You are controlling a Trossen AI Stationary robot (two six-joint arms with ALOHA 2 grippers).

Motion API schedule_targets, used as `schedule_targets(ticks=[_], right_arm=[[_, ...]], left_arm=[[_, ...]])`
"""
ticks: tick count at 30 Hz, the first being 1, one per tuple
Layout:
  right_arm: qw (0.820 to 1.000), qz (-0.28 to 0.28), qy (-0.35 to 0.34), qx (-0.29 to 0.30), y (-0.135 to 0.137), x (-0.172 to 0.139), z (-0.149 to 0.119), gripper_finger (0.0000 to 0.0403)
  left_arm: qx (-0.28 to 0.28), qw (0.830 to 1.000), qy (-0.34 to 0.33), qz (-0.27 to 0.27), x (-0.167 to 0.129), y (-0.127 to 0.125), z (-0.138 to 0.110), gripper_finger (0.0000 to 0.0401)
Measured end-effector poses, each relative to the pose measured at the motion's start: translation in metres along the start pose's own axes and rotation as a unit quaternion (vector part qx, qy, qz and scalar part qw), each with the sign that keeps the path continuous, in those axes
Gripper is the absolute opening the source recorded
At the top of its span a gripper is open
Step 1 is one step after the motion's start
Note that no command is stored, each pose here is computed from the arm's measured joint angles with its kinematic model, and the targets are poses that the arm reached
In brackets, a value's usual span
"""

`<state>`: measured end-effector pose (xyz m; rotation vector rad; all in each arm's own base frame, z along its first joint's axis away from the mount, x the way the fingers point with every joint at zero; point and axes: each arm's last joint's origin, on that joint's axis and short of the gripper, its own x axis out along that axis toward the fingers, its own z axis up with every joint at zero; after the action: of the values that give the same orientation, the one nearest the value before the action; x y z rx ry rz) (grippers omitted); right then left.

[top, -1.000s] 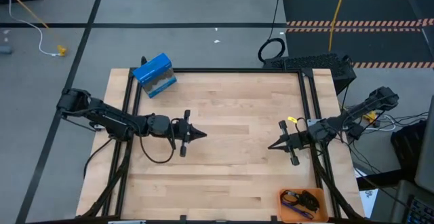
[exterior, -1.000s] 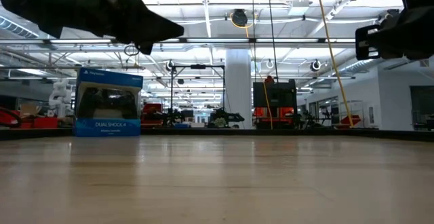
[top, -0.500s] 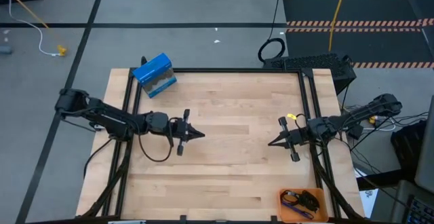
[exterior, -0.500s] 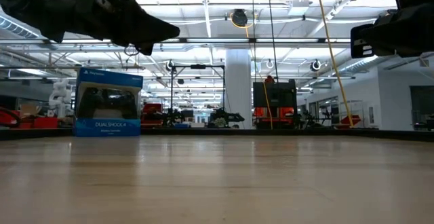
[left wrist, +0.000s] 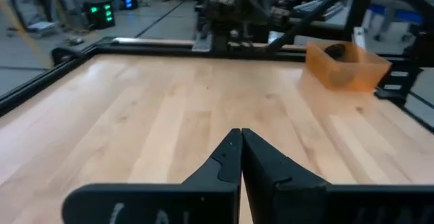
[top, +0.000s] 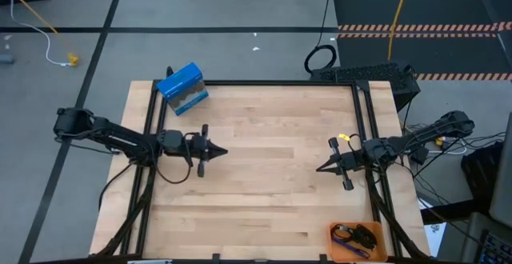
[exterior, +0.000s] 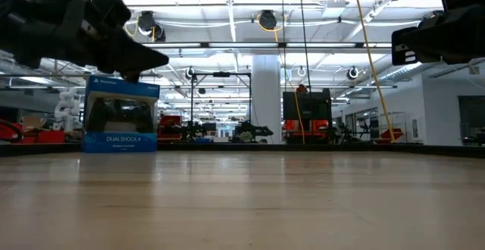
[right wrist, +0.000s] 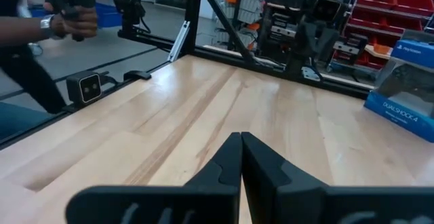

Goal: Pick and place USB-C Cables
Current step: Return to Home Position

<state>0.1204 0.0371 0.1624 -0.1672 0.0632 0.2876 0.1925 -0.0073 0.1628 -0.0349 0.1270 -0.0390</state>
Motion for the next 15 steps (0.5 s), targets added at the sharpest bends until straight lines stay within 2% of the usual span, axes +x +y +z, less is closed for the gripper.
schedule_targets(ticks=[11, 15], right_arm=[[1.000, -0.014, 0.002, 0.002, -0.003, 0.000, 0.000, 0.0000], [1.000, -0.021, -0.005, -0.001, -0.005, -0.001, 0.001, 0.0000]], left_arm=[[-0.014, 0.999, -0.036, 0.018, -0.032, 0.000, -0.018, 0.0007], [-0.012, 0.999, -0.034, 0.022, -0.034, 0.001, -0.018, 0.0004]])
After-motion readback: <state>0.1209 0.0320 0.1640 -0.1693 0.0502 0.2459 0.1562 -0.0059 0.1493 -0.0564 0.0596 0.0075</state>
